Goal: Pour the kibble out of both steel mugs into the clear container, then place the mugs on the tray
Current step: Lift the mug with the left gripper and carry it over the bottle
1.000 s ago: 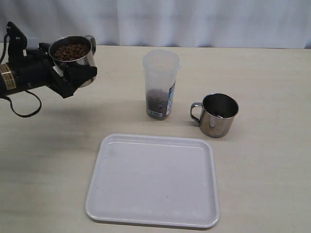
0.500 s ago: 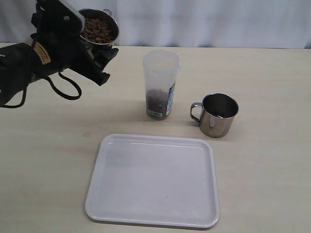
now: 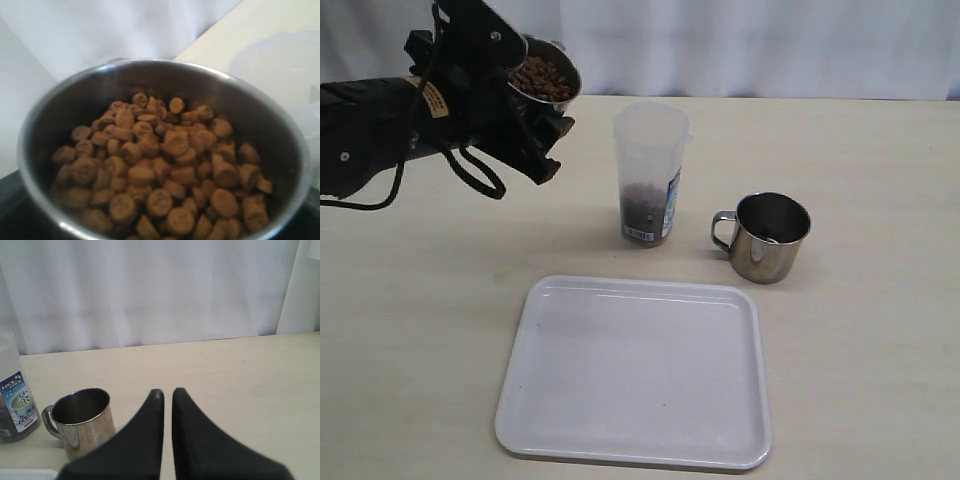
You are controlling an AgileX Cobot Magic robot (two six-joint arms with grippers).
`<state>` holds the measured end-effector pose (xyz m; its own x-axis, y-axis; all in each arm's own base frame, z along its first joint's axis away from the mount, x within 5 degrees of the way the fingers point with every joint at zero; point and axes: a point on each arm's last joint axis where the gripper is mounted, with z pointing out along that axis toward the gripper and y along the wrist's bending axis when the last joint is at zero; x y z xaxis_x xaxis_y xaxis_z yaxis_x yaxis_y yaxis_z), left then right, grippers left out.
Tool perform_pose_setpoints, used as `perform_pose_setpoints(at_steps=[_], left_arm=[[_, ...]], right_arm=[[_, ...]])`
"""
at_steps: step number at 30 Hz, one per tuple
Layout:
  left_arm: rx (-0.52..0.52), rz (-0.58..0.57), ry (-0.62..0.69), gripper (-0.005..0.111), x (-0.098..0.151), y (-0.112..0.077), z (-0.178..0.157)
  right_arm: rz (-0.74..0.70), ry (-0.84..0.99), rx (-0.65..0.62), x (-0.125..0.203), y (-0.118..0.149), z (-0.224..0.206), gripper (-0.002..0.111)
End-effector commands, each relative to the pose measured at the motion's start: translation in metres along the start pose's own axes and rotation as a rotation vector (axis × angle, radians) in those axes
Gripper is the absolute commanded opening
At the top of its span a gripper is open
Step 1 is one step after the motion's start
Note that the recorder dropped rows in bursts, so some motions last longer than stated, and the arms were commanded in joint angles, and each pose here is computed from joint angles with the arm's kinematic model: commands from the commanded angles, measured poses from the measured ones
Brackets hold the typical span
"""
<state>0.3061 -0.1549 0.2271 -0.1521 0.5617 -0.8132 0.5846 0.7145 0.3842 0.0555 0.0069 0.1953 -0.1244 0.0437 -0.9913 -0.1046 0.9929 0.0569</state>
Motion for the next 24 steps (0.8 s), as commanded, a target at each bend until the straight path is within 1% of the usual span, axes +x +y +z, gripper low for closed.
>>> perform_pose_setpoints(at_steps=[1, 8, 10, 13, 15, 18, 20, 21, 22, 24], left_arm=[[0.01, 0.022, -0.008, 0.0, 0.005, -0.005, -0.011], [0.02, 0.021, 0.016, 0.0, 0.019, -0.012, -0.037], [0.019, 0.002, 0.01, 0.0, 0.022, -0.013, -0.043], [0.012, -0.02, -0.011, 0.0, 0.023, -0.014, -0.048], [0.023, -0.014, -0.015, 0.0, 0.022, -0.017, -0.048], [0.067, 0.018, -0.026, 0.0, 0.019, -0.031, -0.049], [0.085, 0.051, -0.037, 0.0, 0.019, -0.035, -0.05], [0.097, 0.047, -0.046, 0.0, 0.019, -0.037, -0.05], [0.119, 0.044, -0.06, 0.0, 0.018, -0.038, -0.05], [0.201, 0.033, -0.095, 0.0, 0.015, -0.04, -0.051]], right_arm=[[-0.001, 0.002, -0.004, 0.001, 0.0, 0.0, 0.005], [-0.001, 0.002, -0.004, 0.001, 0.0, 0.0, 0.005], [-0.001, 0.002, -0.004, 0.001, 0.0, 0.0, 0.005], [-0.001, 0.002, -0.004, 0.001, 0.0, 0.0, 0.005], [-0.001, 0.002, -0.004, 0.001, 0.0, 0.0, 0.005], [-0.001, 0.002, -0.004, 0.001, 0.0, 0.0, 0.005], [-0.001, 0.002, -0.004, 0.001, 0.0, 0.0, 0.005], [-0.001, 0.002, -0.004, 0.001, 0.0, 0.0, 0.005], [-0.001, 0.003, -0.004, 0.001, 0.0, 0.0, 0.005], [-0.001, 0.003, -0.004, 0.001, 0.0, 0.0, 0.005]])
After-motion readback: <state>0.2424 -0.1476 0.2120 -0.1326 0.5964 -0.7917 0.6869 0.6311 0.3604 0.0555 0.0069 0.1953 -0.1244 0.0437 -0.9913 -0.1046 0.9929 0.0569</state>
